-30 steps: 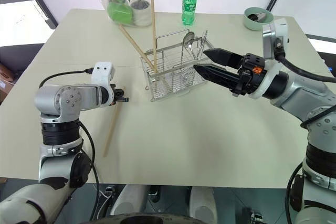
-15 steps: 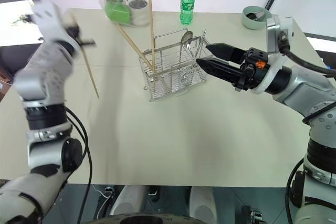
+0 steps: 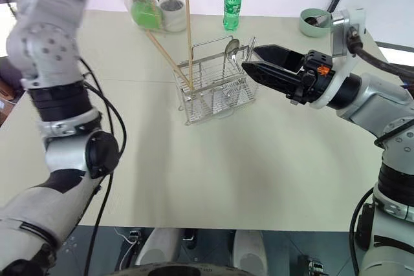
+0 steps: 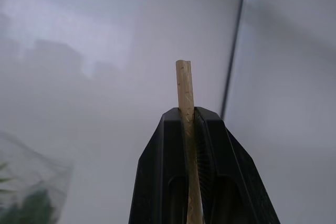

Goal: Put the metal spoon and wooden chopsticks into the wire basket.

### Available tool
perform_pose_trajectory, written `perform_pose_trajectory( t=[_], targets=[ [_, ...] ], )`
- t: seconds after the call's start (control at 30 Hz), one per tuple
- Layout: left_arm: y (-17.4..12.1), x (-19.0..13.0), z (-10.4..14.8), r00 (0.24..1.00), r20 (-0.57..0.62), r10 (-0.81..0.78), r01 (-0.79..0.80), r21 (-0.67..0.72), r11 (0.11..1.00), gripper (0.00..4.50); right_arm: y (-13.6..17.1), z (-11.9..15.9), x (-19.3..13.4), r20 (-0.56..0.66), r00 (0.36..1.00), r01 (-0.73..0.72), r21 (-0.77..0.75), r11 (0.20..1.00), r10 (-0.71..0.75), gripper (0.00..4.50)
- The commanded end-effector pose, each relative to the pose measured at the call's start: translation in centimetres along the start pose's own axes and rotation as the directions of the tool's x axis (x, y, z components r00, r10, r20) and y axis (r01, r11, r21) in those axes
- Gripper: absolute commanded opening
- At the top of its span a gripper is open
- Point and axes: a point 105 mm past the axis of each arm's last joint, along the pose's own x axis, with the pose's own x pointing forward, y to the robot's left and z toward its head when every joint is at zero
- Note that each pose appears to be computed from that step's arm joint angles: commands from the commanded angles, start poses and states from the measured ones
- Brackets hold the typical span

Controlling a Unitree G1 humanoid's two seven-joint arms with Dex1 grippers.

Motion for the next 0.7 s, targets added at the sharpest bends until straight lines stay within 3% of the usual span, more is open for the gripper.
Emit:
perform_pose_trajectory(
  t=[0.03,0.27,0.37,0.57,0.7],
  targets=[
    [-1.4,0.1,-0.7,0.999,0.005,-0.041,0.041,-0.019,0.999,0.01,0.9,1.1,-0.3,0.047,0.999,-0.005,-0.044,0.999,0.007,3.52],
    [-2.5,-0.7,-5.2,0.994,-0.081,-0.070,0.065,-0.066,0.996,0.01,1.1,1.1,-0.8,0.067,0.997,0.040,-0.043,0.998,-0.037,3.52],
    [-2.7,-1.4,-6.5,0.993,-0.092,-0.069,0.056,-0.134,0.989,1.17,1.2,1.1,-0.9,0.070,0.997,0.046,-0.043,0.998,-0.043,3.52],
    [-3.4,-2.2,-7.0,0.992,-0.101,-0.076,0.057,-0.179,0.982,4.30,1.1,1.0,-1.0,0.073,0.996,0.053,-0.040,0.998,-0.050,3.52],
    [-2.8,-2.6,-6.2,0.992,-0.107,-0.064,0.045,-0.173,0.984,4.45,0.9,0.9,-1.0,0.065,0.997,0.056,-0.043,0.998,-0.053,3.52]
  ],
)
